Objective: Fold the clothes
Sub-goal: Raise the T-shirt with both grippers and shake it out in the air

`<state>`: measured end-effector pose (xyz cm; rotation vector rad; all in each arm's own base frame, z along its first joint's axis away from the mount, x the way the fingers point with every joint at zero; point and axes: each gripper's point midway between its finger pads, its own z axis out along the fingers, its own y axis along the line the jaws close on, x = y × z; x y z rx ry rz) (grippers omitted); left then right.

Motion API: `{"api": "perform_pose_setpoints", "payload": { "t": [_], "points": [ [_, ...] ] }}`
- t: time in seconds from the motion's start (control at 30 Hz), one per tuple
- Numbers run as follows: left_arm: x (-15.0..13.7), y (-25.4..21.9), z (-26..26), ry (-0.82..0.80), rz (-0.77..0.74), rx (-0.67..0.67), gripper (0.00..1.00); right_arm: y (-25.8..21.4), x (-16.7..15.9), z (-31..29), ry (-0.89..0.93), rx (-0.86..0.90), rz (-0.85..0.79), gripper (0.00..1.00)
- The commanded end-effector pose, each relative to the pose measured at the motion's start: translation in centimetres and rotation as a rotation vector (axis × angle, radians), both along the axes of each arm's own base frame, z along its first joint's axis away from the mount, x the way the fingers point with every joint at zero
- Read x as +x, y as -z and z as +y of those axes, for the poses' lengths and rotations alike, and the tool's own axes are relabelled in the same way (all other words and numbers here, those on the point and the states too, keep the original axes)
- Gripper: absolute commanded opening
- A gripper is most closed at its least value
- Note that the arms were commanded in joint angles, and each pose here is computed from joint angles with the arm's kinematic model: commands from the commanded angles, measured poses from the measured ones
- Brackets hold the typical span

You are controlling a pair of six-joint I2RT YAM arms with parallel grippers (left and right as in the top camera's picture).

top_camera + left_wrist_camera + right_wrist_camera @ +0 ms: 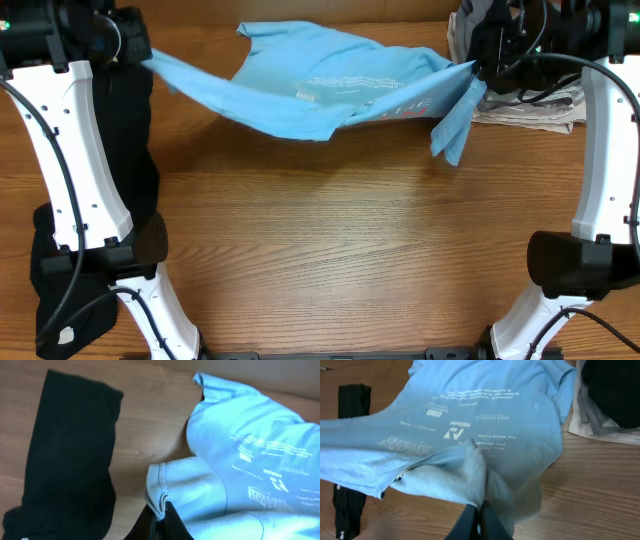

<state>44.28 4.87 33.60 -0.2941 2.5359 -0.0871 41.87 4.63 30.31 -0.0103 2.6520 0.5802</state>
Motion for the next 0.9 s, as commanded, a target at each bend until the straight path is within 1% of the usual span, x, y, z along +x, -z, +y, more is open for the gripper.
{"api": "perform_pose_setpoints", "payload": {
  "t": [0.0, 0.03, 0.13, 0.33, 0.37, 0.4, 0.43, 0.57, 0.63, 0.73, 0.87],
  "points": [
    [-2.5, -4.3, 0.6, 0.018, -0.104, 0.051, 0.04, -5.6, -1.8, -0.1, 0.004, -0.019, -0.176, 0.04],
    [-3.4, -6.6, 0.4, 0.021, -0.175, 0.067, 0.04, -7.9, -2.5, -0.4, 0.034, -0.037, -0.252, 0.04],
    [-5.3, -10.7, 0.2, 0.018, -0.301, 0.090, 0.04, -11.8, -4.7, -0.8, 0.054, -0.067, -0.380, 0.04],
    [-8.8, -17.8, -0.4, 0.012, -0.545, 0.130, 0.04, -18.3, -10.4, -1.1, 0.087, -0.106, -0.600, 0.04],
    [-9.1, -18.7, -0.4, 0.012, -0.578, 0.135, 0.04, -19.1, -11.2, -1.2, 0.098, -0.117, -0.631, 0.04],
    [-9.3, -20.2, -0.6, 0.011, -0.638, 0.133, 0.04, -20.5, -12.9, -1.9, 0.136, -0.149, -0.684, 0.04],
    [-9.2, -20.8, -0.7, 0.009, -0.662, 0.128, 0.04, -21.1, -13.8, -2.2, 0.156, -0.167, -0.706, 0.04],
    [-8.7, -21.9, -0.7, 0.012, -0.712, 0.130, 0.04, -22.7, -16.0, -2.6, 0.184, -0.188, -0.773, 0.04],
    [-9.0, -23.0, -0.7, 0.012, -0.753, 0.138, 0.04, -23.6, -16.8, -2.6, 0.187, -0.188, -0.809, 0.04],
    [-11.5, -26.2, -1.1, 0.010, -0.862, 0.156, 0.04, -25.8, -18.8, -2.6, 0.199, -0.191, -0.899, 0.04],
    [-16.3, -29.6, -1.1, -0.031, -0.978, 0.203, 0.04, -28.5, -22.0, -2.3, 0.208, -0.189, -1.004, 0.04]
  ]
}}
